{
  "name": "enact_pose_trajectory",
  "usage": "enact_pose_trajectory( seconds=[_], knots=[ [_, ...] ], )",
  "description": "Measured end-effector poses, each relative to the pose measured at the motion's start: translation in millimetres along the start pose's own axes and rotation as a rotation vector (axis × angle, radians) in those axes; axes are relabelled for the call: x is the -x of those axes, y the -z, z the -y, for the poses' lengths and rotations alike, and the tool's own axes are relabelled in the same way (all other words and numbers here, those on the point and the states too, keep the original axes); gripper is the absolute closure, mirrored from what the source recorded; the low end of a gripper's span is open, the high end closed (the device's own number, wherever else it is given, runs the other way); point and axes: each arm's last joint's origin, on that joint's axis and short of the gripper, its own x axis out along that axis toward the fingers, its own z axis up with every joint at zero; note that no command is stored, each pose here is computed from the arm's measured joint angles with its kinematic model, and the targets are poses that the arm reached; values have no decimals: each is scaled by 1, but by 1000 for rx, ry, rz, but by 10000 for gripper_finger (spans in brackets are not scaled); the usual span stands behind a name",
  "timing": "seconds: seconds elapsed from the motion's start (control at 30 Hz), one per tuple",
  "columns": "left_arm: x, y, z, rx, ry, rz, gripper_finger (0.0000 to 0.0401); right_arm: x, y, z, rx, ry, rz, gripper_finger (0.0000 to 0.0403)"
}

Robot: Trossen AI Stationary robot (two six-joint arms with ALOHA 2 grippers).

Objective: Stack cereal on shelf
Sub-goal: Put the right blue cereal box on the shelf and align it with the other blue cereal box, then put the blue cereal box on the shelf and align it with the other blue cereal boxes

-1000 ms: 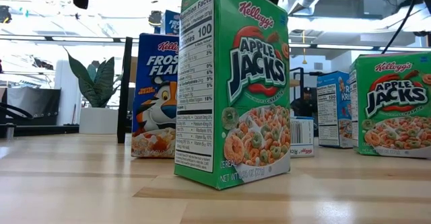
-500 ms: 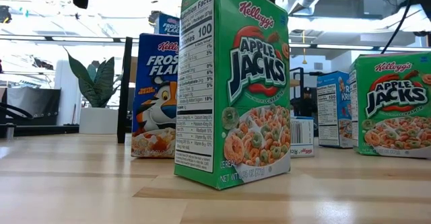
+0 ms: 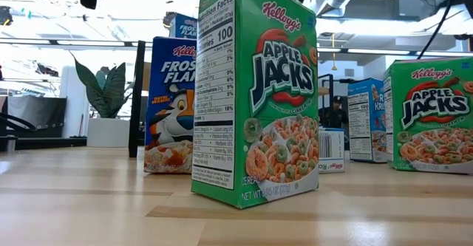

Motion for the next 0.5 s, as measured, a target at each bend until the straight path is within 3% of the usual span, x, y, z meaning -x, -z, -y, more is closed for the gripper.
enact_pose_trajectory(
  seconds=[0.2, 0.4, 0.5],
  knots=[
    [0, 0, 1, -39, 20, -8, 118, 38, -17, -35, 51, -102, -157, 342],
    [0, 1, 1, -44, 44, -20, 118, 48, -23, -86, 114, -209, -221, 241],
    [0, 1, 1, -45, 56, -25, 118, 47, -25, -107, 79, -213, -235, 188]
  ],
)
